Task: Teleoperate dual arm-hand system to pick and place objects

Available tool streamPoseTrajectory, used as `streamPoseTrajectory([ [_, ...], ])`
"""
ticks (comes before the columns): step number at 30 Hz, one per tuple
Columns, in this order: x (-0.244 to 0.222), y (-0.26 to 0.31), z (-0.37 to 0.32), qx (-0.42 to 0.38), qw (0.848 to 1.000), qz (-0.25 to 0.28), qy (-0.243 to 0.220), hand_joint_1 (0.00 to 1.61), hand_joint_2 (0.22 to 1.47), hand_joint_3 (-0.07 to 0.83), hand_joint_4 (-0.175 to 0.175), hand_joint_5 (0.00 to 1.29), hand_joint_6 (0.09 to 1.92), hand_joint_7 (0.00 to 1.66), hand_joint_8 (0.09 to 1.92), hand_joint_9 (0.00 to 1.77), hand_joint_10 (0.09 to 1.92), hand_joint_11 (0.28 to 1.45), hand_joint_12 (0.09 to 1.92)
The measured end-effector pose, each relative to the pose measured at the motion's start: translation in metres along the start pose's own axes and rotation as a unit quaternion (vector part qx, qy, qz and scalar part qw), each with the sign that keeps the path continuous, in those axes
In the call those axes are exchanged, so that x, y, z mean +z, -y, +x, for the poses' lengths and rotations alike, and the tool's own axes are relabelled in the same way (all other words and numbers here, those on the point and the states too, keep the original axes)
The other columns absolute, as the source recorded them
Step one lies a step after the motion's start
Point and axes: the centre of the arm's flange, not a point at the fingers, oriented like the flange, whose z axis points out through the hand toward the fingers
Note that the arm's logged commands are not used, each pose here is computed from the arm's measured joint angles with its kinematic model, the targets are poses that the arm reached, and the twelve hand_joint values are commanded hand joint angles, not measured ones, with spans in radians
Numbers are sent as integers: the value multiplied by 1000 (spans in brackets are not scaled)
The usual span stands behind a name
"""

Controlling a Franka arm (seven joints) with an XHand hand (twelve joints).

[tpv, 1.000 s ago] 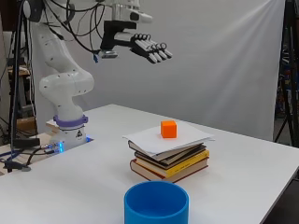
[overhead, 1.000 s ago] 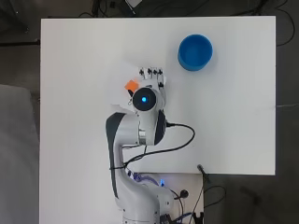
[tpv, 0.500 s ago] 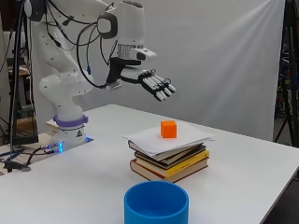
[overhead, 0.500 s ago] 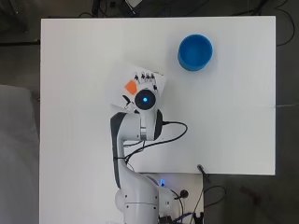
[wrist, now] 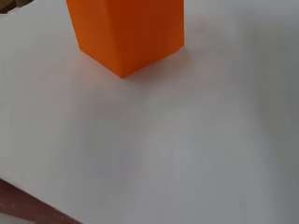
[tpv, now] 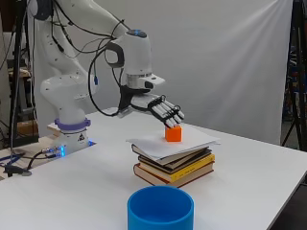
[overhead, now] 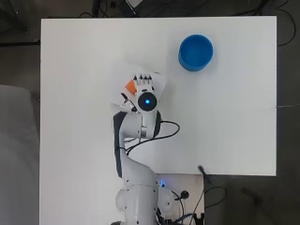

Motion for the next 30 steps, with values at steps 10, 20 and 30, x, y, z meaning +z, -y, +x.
streamPoseTrajectory([
  [10,21,-20,35,-20,999,30,-7,151,1019,-1,10,237,87,365,87,457,87,493,87],
  [20,60,-11,23,-45,994,97,-26,944,1186,7,139,808,1158,1031,1533,1236,1633,842,1516],
  [30,-35,-29,26,-74,991,53,-103,941,1209,-2,175,794,1273,1096,1920,1379,1920,996,1840],
])
